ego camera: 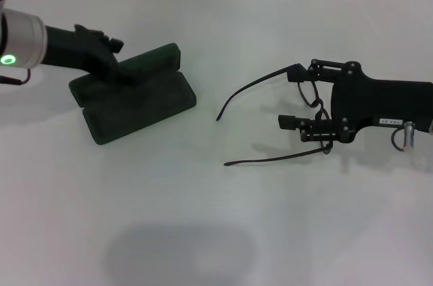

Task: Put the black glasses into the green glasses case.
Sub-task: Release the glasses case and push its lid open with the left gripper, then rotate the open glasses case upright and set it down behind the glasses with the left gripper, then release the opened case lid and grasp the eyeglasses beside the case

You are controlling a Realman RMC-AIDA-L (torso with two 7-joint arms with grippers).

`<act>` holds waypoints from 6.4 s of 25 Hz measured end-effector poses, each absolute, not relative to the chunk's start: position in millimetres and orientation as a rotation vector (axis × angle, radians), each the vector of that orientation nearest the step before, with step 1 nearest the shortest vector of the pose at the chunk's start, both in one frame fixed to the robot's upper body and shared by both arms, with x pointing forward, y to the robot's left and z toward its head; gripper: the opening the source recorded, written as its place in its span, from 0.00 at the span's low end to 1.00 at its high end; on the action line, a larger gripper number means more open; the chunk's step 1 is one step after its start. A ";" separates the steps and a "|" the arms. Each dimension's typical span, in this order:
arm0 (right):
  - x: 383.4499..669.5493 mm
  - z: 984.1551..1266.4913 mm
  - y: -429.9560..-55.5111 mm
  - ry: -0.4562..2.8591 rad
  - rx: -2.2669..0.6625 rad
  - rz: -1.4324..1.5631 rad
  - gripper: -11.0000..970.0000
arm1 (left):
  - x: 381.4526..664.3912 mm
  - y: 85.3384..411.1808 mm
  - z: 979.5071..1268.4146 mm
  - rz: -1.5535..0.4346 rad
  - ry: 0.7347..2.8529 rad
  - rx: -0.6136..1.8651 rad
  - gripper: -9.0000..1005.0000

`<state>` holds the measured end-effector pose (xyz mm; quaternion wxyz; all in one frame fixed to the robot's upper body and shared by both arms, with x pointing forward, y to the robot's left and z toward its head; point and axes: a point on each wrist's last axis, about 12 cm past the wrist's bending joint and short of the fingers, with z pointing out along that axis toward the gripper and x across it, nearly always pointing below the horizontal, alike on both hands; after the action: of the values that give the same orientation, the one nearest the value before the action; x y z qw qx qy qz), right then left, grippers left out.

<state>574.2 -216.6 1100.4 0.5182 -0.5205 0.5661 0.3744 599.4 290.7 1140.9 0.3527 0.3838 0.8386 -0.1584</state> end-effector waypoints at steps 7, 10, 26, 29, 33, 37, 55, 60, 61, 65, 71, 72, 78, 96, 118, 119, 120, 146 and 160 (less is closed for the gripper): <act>575.4 1102.3 -213.8 1.347 -1.257 0.900 0.79 | 599.7 273.3 1131.8 -0.306 2.241 1.102 0.84; 575.3 1102.3 -213.7 1.347 -1.258 0.900 0.78 | 600.4 271.0 1132.7 -0.313 2.235 1.104 0.83; 555.2 1091.1 -189.4 1.291 -1.458 0.978 0.78 | 607.2 272.7 1135.4 -0.234 2.210 1.103 0.41; 553.1 1089.4 -186.6 1.286 -1.461 0.983 0.78 | 610.7 263.9 1138.6 -0.189 2.165 1.169 0.31; 551.0 1086.9 -183.2 1.281 -1.460 0.983 0.77 | 623.1 246.1 1150.4 -0.122 2.034 1.235 0.21; 547.3 1084.1 -178.4 1.258 -1.463 0.981 0.77 | 640.1 213.5 1163.3 -0.133 1.872 1.330 0.22; 535.4 1074.0 -181.4 1.257 -1.388 0.968 0.76 | 655.5 147.5 1163.2 -0.130 1.684 1.748 0.27; 535.2 1074.3 -180.0 1.257 -1.384 0.974 0.76 | 649.7 147.7 1161.3 -0.157 1.666 1.826 0.28; 535.1 1074.3 -179.8 1.257 -1.383 0.975 0.76 | 649.3 148.0 1160.6 -0.155 1.661 1.831 0.28; 535.3 1074.6 -178.3 1.256 -1.381 0.979 0.76 | 649.3 148.6 1158.5 -0.139 1.662 1.822 0.29; 536.4 1075.1 -178.6 1.260 -1.369 0.974 0.76 | 649.7 149.7 1156.8 -0.128 1.682 1.808 0.31; 536.8 1075.3 -178.9 1.262 -1.362 0.972 0.76 | 649.3 150.9 1156.5 -0.124 1.684 1.810 0.31; 538.3 1074.7 -178.4 1.274 -1.325 0.958 0.75 | 640.3 165.6 1162.3 -0.168 1.647 1.697 0.39; 577.8 1160.2 -196.2 1.640 -1.302 0.601 0.74 | 586.6 253.8 1122.1 -0.618 1.506 0.717 0.54; 567.3 1139.1 -219.4 1.945 -1.137 0.421 0.74 | 603.3 241.6 1116.2 -0.632 1.621 0.808 0.54; 566.9 1138.1 -218.7 1.947 -1.138 0.424 0.74 | 603.7 241.1 1116.4 -0.632 1.621 0.812 0.54; 566.4 1136.9 -218.2 1.950 -1.135 0.430 0.74 | 604.0 240.6 1116.7 -0.631 1.622 0.815 0.54; 601.8 1175.0 -211.3 2.384 -0.919 0.621 0.74 | 597.5 226.2 1109.2 -0.618 1.588 0.873 0.54; 614.4 1162.0 -188.9 2.488 -0.998 0.623 0.74 | 598.3 205.8 1111.2 -0.632 1.545 0.959 0.54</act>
<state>614.4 -188.9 1162.0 0.1935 -0.3556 0.8870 0.2222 598.3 205.8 1111.2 0.5715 0.4087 0.6587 -0.2693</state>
